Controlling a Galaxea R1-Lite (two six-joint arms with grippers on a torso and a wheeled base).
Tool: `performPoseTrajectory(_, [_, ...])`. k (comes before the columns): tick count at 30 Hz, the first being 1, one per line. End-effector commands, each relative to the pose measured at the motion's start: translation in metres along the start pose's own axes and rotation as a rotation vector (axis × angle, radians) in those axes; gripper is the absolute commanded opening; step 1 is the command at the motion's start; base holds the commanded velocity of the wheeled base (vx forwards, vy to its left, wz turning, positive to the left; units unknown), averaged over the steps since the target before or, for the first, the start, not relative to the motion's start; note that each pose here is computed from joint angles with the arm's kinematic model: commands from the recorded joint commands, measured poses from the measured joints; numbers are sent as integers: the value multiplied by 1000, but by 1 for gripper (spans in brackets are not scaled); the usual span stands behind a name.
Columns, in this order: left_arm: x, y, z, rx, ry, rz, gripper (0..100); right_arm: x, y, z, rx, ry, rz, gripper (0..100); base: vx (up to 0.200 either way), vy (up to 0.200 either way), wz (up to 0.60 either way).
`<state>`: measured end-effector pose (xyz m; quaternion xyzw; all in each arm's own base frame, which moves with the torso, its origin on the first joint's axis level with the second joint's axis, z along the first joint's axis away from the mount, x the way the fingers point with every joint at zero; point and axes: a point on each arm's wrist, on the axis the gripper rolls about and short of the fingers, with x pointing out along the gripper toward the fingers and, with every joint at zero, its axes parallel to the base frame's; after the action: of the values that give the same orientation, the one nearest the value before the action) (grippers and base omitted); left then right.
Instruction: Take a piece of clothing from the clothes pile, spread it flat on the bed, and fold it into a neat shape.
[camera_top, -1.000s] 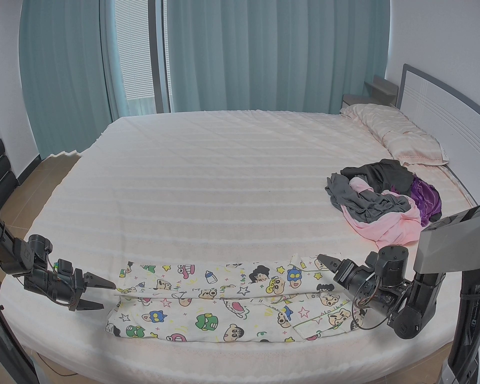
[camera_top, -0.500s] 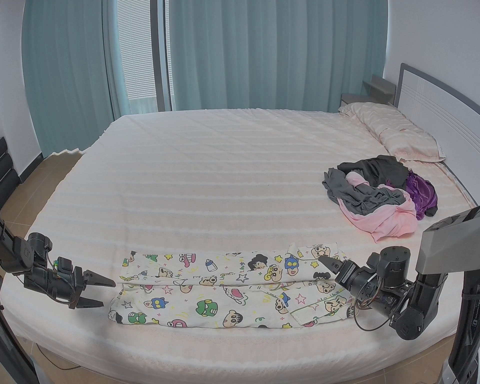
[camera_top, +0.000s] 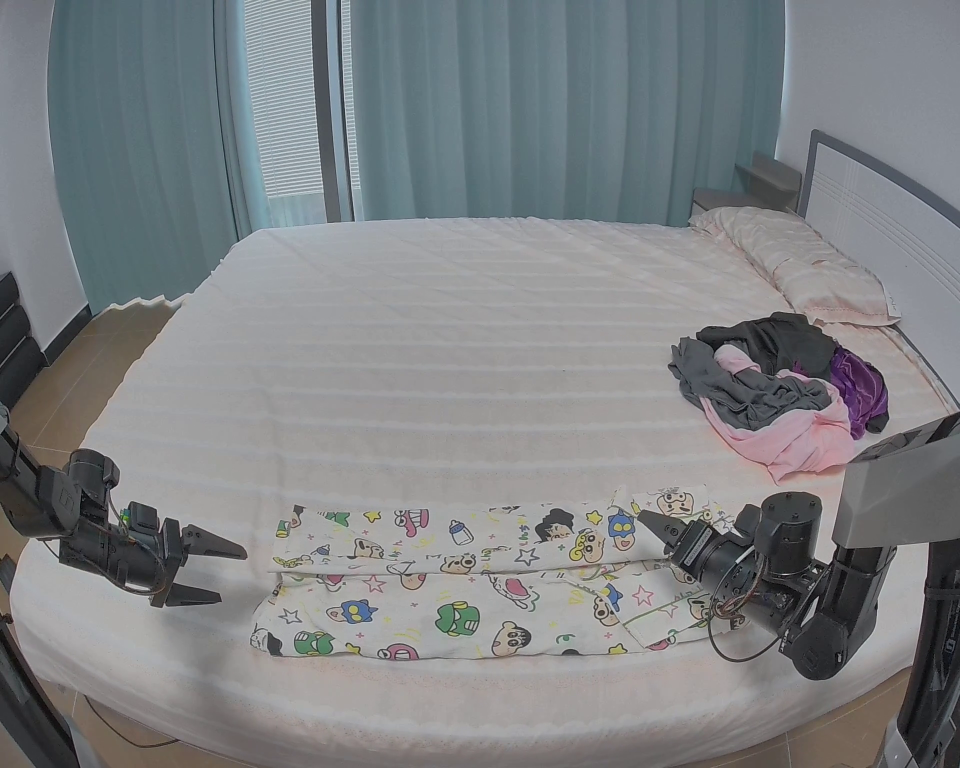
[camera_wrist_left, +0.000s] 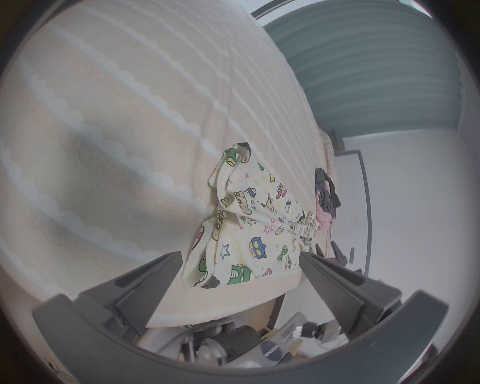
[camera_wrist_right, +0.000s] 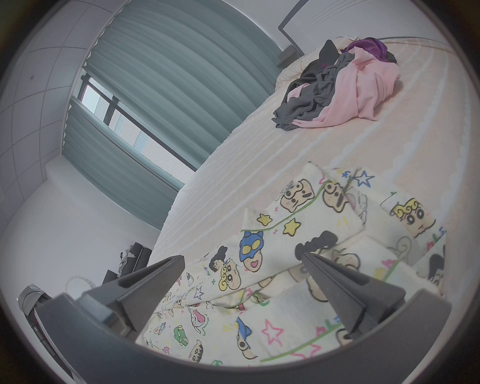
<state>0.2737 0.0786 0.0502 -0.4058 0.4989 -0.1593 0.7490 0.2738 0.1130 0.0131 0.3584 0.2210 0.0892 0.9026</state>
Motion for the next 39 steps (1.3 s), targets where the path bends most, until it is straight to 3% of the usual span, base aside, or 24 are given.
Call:
performPoseTrajectory(1, [20,-24,8,-27,22,28,100,0,0,0,0,-3,5,100,0,0,0])
performPoseTrajectory(5, [34,-34,5,-25,25,57,100,0,0,0,0,-2,4,100,0,0,0])
performPoseTrajectory(10, [58,-40,6,-48,-62,154,100,0,0,0,0,-3,2,100,0,0,0])
performPoseTrajectory(17, [73,-38,-8,-30,-128,227,100,0,-1,-1,-1,1,-1,100,0,0,0])
performPoseTrajectory(27, [89,-38,-5,-53,-161,266,100,0,-1,-1,-1,1,-1,100,0,0,0])
performPoseTrajectory(35, [91,-44,0,-86,-208,229,100,0,-2,-2,-2,5,-6,100,0,0,0])
performPoseTrajectory(36, [91,-45,0,-90,-210,224,0,0,-2,-3,-3,7,-4,100,0,0,0])
performPoseTrajectory(39, [92,-45,-1,-96,-207,223,0,0,-1,-4,-4,9,-4,100,0,0,0])
